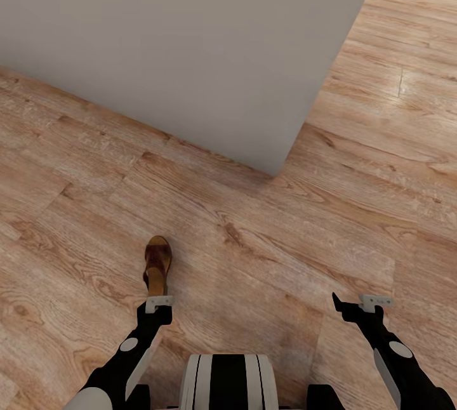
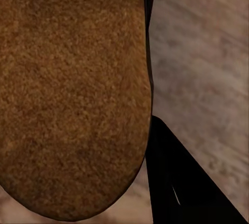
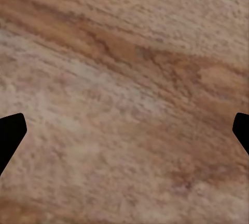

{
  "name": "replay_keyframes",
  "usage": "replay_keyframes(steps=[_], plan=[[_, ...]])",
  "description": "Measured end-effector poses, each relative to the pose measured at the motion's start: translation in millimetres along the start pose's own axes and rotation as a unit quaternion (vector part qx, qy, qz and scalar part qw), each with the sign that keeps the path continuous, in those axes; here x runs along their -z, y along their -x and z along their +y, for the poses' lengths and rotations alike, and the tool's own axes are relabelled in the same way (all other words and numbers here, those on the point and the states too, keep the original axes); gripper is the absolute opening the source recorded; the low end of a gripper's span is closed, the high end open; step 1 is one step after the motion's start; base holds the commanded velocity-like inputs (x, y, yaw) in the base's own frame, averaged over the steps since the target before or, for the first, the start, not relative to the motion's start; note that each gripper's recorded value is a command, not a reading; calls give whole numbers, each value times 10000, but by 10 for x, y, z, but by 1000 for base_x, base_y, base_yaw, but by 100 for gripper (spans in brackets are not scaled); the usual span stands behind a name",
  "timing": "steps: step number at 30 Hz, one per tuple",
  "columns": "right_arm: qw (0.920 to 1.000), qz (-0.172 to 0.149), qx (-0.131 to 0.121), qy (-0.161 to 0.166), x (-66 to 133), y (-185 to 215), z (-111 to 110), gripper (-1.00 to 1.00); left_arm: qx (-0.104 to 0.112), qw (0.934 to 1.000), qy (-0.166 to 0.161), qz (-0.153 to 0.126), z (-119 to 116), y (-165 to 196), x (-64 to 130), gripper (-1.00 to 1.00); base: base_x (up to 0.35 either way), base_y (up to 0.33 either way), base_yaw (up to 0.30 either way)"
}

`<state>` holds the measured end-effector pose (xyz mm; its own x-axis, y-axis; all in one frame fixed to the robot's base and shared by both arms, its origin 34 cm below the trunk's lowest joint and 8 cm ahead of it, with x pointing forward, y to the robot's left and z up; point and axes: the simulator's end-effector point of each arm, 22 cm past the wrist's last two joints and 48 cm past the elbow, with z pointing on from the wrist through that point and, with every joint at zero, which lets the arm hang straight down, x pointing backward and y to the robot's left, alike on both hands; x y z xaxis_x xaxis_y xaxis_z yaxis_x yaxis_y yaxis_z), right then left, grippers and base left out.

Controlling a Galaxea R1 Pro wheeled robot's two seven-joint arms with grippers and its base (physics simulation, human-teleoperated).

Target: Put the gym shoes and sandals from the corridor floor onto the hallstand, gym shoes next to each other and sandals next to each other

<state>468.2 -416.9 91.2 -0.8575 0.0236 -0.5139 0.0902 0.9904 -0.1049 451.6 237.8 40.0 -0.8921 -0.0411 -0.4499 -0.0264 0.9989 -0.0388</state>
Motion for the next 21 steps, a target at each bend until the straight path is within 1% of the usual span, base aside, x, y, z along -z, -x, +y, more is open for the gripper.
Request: replay_keyframes(steps=[4, 21], plan=[[10000, 0, 2, 0, 0, 0, 0, 100, -3, 10000, -1, -9, -1, 9, -1, -100, 0, 0, 0], [9994, -333, -46, 21, 112, 374, 13, 100, -20, 9993, -28, -362, -34, 415, 114, -100, 0, 0, 0]])
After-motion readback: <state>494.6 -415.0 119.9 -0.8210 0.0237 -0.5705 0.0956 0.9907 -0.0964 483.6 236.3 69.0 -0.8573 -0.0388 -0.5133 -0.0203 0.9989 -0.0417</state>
